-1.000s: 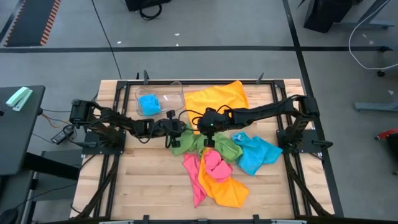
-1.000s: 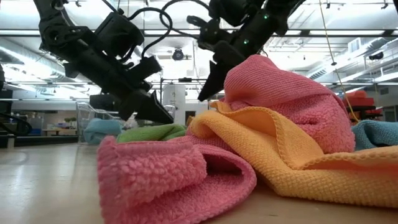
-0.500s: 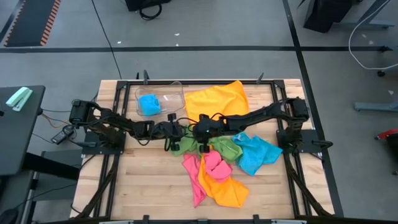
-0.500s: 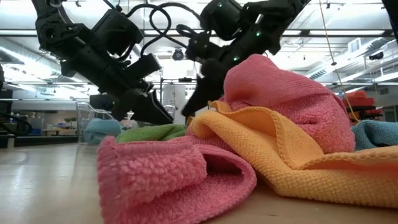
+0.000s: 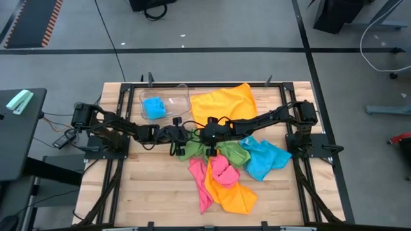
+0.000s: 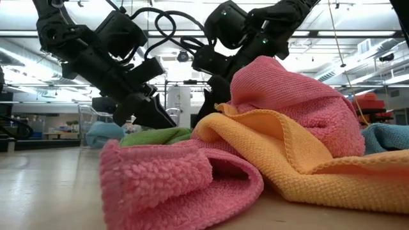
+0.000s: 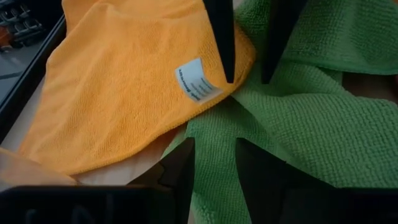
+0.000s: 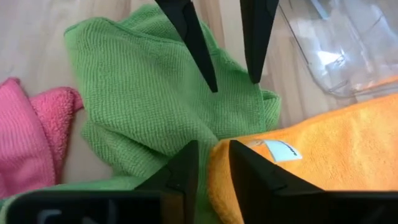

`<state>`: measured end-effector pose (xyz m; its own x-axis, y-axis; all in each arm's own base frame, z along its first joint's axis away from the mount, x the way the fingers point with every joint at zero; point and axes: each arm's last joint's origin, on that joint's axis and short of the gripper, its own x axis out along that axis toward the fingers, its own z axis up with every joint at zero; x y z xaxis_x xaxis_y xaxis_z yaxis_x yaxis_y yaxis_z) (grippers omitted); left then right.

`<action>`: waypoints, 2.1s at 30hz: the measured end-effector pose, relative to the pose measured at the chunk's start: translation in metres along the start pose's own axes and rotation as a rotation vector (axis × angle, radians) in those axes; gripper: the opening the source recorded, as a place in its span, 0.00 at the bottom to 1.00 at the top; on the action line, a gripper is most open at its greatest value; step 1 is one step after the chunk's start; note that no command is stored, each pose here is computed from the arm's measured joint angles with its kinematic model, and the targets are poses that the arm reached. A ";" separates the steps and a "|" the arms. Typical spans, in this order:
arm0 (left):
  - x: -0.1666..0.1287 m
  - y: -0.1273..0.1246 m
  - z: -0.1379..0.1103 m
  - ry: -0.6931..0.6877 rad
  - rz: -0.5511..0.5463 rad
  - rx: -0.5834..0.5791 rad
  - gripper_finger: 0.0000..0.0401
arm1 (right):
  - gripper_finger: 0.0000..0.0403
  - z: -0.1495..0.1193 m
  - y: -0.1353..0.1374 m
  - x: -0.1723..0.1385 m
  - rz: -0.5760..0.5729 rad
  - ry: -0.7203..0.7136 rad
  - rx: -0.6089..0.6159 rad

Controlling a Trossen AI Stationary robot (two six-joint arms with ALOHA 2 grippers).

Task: Fold microfiber towels
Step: Fold the top orange microfiber towel

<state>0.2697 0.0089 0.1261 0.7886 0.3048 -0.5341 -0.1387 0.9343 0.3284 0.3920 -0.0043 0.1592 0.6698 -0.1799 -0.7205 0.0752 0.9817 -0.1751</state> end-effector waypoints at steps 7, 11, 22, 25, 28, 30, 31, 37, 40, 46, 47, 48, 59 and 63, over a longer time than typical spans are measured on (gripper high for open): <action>0.000 0.000 0.000 0.005 -0.001 0.001 0.32 | 0.11 -0.001 0.000 0.000 0.000 0.010 -0.002; 0.000 0.000 0.000 0.003 0.000 0.000 0.30 | 0.10 0.000 0.000 -0.001 0.000 0.006 -0.002; -0.003 0.003 0.008 -0.062 0.019 0.038 0.28 | 0.10 0.010 -0.007 -0.022 -0.076 -0.021 -0.036; -0.003 0.005 0.010 -0.078 0.056 0.035 0.30 | 0.10 0.013 -0.010 -0.033 -0.098 -0.018 -0.048; -0.003 0.006 0.013 -0.098 0.075 0.044 0.33 | 0.10 0.015 -0.011 -0.040 -0.080 -0.022 -0.047; -0.003 0.006 0.013 -0.101 0.075 0.046 0.35 | 0.10 0.014 -0.010 -0.039 -0.070 -0.014 -0.048; -0.003 0.006 0.013 -0.106 0.076 0.045 0.35 | 0.10 0.013 -0.010 -0.039 -0.067 -0.004 -0.051; -0.004 0.001 0.015 -0.135 -0.025 0.051 0.39 | 0.11 0.011 -0.007 -0.036 0.020 0.001 -0.042; -0.004 0.000 0.015 -0.143 -0.043 0.055 0.39 | 0.17 0.011 -0.004 -0.037 0.030 0.002 -0.048; -0.004 0.000 0.016 -0.153 -0.036 0.050 0.37 | 0.32 0.005 0.000 -0.019 0.031 0.014 -0.043; -0.005 0.000 0.016 -0.153 -0.036 0.049 0.37 | 0.33 0.002 0.002 -0.015 0.023 0.027 -0.046; -0.004 0.000 0.016 -0.154 -0.036 0.050 0.36 | 0.34 0.003 0.003 -0.012 -0.001 0.010 -0.044; -0.004 0.000 0.016 -0.151 -0.036 0.053 0.34 | 0.29 -0.003 0.017 -0.009 -0.178 0.061 -0.153; -0.004 0.000 0.015 -0.146 -0.038 0.053 0.35 | 0.21 -0.009 0.019 -0.002 -0.174 0.098 -0.170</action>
<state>0.2755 0.0046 0.1404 0.8721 0.2356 -0.4289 -0.0785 0.9324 0.3527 0.3856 0.0142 0.1507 0.5823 -0.3582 -0.7298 0.0517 0.9122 -0.4065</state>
